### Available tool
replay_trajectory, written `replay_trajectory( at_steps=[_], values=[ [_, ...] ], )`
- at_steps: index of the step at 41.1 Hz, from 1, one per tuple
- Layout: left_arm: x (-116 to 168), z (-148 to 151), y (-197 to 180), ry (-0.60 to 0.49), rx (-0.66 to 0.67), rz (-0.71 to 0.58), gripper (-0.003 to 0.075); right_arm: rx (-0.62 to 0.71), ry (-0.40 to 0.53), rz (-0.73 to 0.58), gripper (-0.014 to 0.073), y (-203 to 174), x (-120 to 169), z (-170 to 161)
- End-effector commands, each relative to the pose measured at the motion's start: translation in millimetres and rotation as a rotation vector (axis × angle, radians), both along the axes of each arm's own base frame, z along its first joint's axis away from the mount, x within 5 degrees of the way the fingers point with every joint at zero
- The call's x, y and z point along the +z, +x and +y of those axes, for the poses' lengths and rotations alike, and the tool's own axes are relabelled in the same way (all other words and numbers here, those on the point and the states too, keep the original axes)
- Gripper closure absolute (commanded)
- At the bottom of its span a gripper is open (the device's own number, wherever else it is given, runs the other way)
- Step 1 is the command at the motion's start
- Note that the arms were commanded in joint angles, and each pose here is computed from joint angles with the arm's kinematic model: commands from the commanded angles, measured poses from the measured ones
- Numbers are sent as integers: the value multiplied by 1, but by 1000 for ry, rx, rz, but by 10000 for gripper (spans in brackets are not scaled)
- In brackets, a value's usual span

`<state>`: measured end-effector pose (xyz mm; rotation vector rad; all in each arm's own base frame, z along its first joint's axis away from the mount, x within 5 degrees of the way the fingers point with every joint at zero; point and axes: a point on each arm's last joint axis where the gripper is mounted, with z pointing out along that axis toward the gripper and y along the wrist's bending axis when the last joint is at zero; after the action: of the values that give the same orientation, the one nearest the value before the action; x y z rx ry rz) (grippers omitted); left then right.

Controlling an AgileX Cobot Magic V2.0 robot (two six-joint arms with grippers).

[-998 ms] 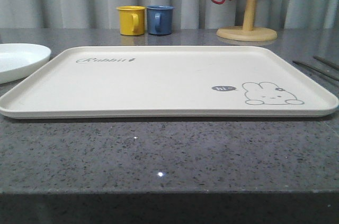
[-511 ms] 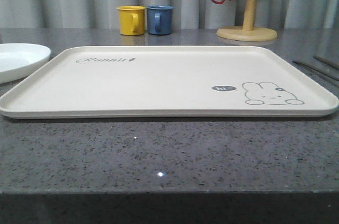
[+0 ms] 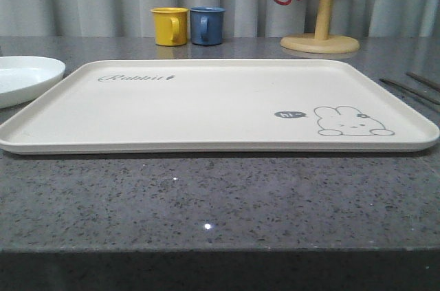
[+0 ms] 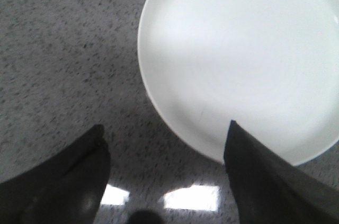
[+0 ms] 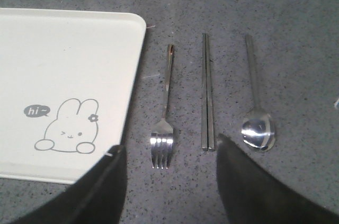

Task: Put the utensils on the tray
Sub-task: 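Grasp the white plate rim with the left gripper and lower it onto the tray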

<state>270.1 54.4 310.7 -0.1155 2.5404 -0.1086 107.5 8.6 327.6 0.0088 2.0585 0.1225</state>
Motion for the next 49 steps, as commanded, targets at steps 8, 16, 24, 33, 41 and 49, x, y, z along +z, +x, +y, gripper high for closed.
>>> replay_trajectory(
  at_steps=[8, 16, 24, 33, 41, 49],
  values=[
    [-6, 28, 41, -161, 68, -81, 269, -2, 1, -86, 180, 3, 15, 0],
    [-21, 28, 56, -160, 76, -83, 298, -2, 1, -86, 180, 3, 15, 0],
    [-33, 26, 65, -160, 74, -69, 358, -2, 1, -86, 180, 3, 15, 0],
    [-40, 27, 68, -165, 75, -50, 401, -2, 1, -86, 180, 3, 15, 0],
    [-40, 27, 68, -161, 74, -51, 447, -2, 1, -86, 180, 3, 15, 0],
    [-40, 28, 68, -154, 70, -44, 502, -2, 1, -86, 180, 3, 15, 0]
  ],
)
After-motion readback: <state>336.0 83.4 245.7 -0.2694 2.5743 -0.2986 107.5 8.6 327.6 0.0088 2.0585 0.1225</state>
